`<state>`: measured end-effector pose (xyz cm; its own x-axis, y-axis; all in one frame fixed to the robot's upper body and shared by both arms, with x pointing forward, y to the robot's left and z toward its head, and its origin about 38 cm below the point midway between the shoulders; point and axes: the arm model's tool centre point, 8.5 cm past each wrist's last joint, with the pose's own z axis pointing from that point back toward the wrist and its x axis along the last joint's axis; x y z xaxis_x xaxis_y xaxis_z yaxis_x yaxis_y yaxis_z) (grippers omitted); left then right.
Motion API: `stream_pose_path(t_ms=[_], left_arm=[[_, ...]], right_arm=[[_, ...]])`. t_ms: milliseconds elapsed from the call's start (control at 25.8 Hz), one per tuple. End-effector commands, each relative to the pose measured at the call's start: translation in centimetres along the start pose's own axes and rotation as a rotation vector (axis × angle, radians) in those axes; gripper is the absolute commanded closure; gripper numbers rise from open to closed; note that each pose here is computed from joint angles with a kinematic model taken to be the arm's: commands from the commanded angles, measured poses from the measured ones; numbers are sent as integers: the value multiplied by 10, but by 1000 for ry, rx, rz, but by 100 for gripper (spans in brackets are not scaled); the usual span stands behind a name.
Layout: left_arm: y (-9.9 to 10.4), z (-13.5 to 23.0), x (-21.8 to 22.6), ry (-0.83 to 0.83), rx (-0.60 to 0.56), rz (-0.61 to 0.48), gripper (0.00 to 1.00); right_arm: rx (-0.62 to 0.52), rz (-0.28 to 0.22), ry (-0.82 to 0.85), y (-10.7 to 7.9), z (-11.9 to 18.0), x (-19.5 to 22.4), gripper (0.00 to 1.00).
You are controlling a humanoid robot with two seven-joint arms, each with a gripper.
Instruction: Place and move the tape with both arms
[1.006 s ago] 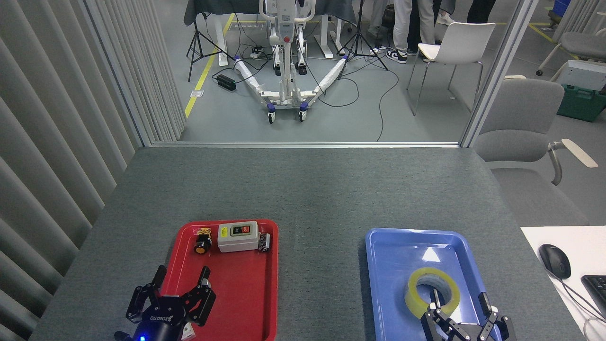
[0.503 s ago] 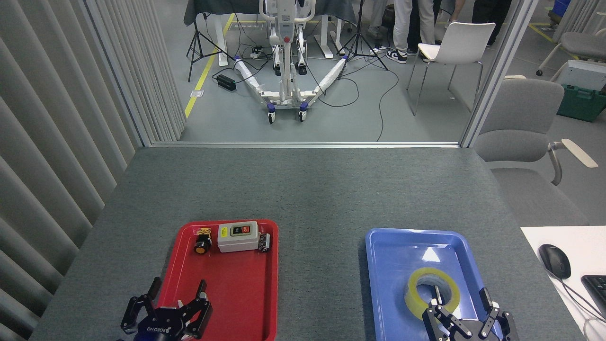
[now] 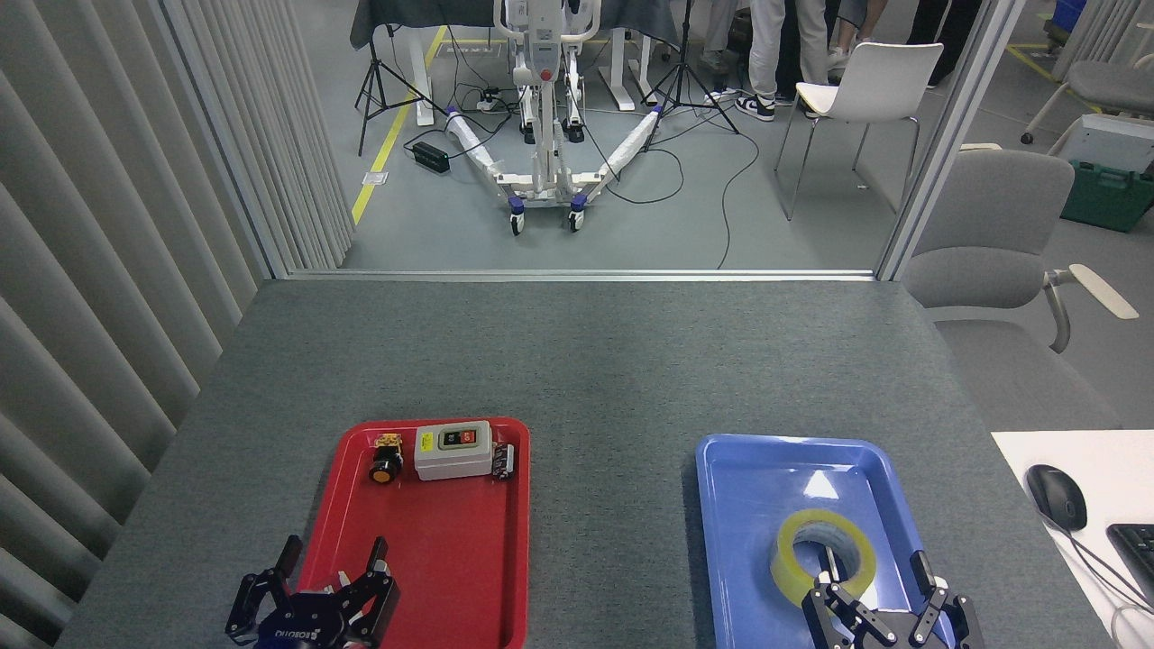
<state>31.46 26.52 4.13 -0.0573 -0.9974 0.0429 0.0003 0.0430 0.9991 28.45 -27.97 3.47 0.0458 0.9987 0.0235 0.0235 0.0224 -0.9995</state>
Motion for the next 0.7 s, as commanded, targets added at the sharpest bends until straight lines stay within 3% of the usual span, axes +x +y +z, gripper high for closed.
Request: stream_pose_path(t_ms=[0, 658], left_arm=[[-6, -1, -2, 9, -16, 4, 1], [-3, -1, -3, 11, -6, 5, 1]], right_arm=[[2, 0, 0, 0, 1, 0, 0], [3, -1, 1, 1, 1, 0, 0]])
